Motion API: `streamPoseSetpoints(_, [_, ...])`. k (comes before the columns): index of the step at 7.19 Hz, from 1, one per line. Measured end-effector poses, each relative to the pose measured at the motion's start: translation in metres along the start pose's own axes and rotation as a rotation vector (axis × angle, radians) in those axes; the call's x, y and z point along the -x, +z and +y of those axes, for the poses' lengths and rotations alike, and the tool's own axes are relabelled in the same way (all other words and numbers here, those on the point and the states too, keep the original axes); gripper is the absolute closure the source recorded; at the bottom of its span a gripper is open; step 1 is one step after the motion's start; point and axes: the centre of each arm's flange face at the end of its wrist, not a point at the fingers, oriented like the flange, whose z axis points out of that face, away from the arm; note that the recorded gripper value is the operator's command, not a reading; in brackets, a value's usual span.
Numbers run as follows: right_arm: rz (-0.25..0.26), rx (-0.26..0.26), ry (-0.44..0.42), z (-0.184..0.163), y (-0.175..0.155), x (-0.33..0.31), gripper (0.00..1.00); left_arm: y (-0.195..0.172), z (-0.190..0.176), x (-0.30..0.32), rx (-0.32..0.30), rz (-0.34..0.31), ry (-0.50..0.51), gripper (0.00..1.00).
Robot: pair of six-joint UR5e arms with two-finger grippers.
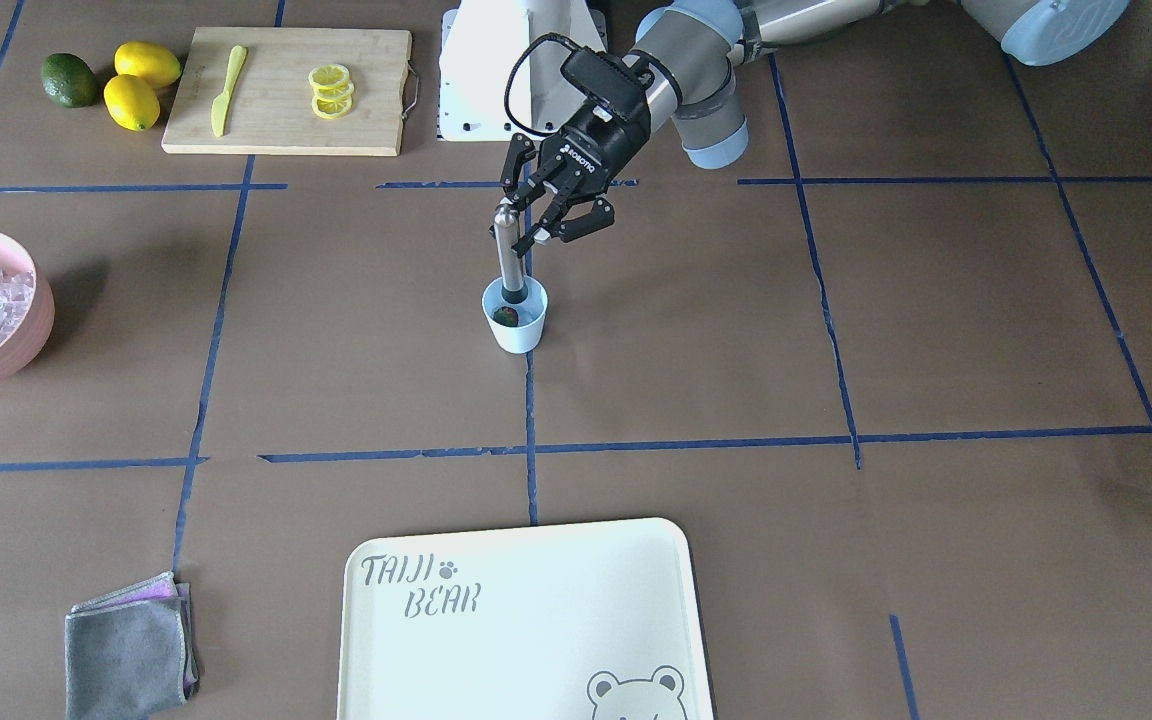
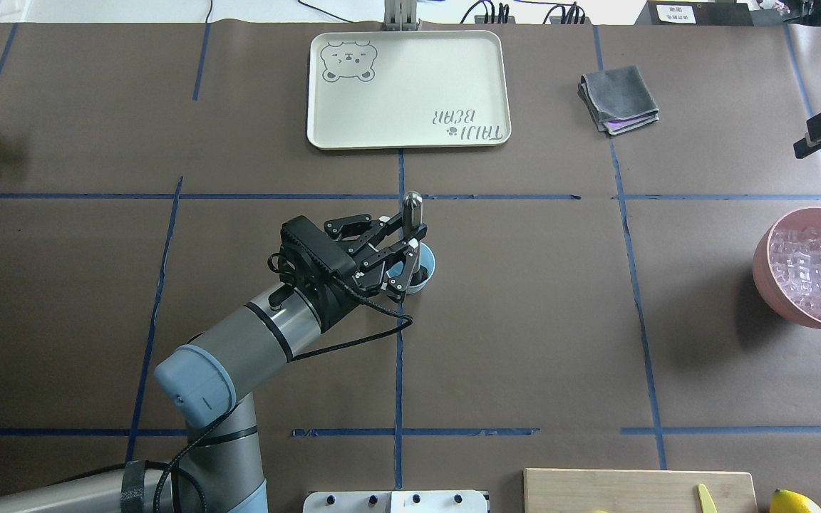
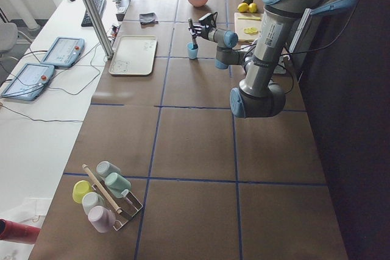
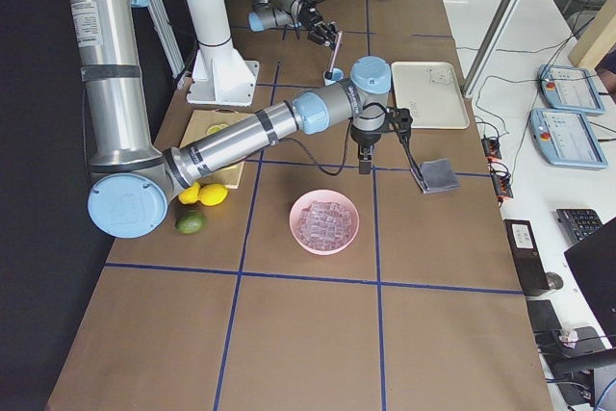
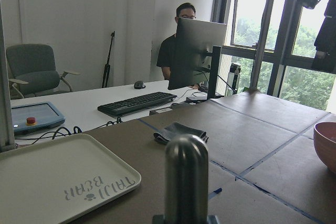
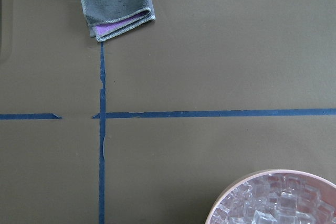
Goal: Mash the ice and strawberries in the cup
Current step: 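Press the pestle down into the cup contents with the left gripper, then lift the pestle out of the cup and carry it back with the left gripper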
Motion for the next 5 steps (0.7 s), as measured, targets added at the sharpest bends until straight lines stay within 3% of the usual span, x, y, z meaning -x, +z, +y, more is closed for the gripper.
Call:
streamPoseSetpoints(2, [-0.002,0.001,0.001,0.001,0.000,0.000,0.00,-0.002,-0.014,0.003,0.000,-0.012,0.011,1.00])
streamPoseSetpoints(5, [-0.002,0.002,0.002,0.000,0.000,-0.001,0.00,0.000,-0.065,0.027,-0.016,-0.053,0.042,1.00])
